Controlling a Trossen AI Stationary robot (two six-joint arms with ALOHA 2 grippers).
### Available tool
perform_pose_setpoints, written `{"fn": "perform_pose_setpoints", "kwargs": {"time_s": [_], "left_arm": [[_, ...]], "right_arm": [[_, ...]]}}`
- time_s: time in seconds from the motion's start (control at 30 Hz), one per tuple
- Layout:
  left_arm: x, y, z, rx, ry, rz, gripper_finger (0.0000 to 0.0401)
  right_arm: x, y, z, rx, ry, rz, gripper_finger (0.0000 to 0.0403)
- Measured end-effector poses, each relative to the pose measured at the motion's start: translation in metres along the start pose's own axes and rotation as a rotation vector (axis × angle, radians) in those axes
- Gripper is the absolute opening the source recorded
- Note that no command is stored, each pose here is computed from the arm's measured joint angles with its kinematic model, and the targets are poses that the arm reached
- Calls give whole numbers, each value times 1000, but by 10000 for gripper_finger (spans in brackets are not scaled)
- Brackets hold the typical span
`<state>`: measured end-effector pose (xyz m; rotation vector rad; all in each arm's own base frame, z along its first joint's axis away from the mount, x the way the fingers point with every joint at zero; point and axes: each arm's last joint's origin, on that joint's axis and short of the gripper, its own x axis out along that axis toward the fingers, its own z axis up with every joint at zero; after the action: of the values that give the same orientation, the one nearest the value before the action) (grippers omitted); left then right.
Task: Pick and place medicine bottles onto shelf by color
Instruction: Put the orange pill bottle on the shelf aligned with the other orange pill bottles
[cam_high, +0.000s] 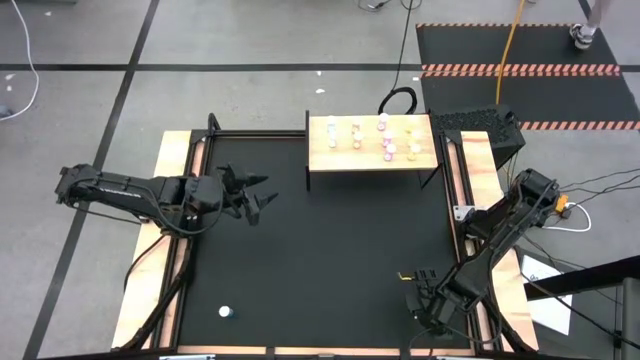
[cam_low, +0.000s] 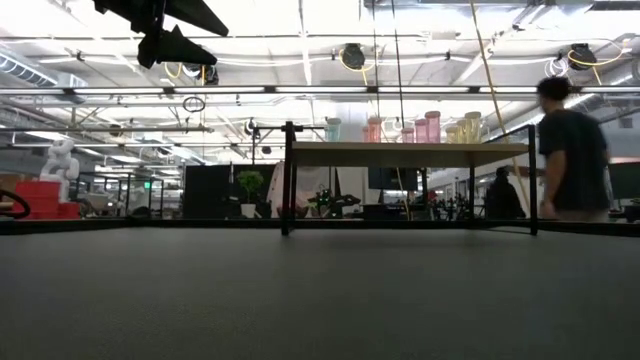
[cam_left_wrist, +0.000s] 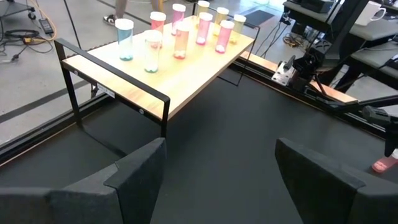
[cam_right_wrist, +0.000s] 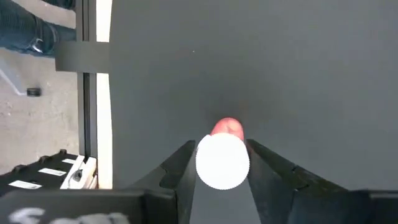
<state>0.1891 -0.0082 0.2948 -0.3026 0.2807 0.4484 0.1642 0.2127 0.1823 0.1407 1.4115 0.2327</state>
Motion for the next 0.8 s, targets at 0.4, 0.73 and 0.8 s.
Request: {"fn": "perform_pose_setpoints", "kwargs": {"time_s": [0.4,0.73,0.8], "left_arm": [[-2,-3,-1,-20,5,-19,303],[-2,-3,-1,-100,5,-19,303],[-2,-3,-1,-115,5,-19,303]], "right_arm": [[-54,-29,41,94,-77,20,119],[-159,-124,112,141,-222,-141,119],[-178,-148,125,143,-283,-206,119]]}}
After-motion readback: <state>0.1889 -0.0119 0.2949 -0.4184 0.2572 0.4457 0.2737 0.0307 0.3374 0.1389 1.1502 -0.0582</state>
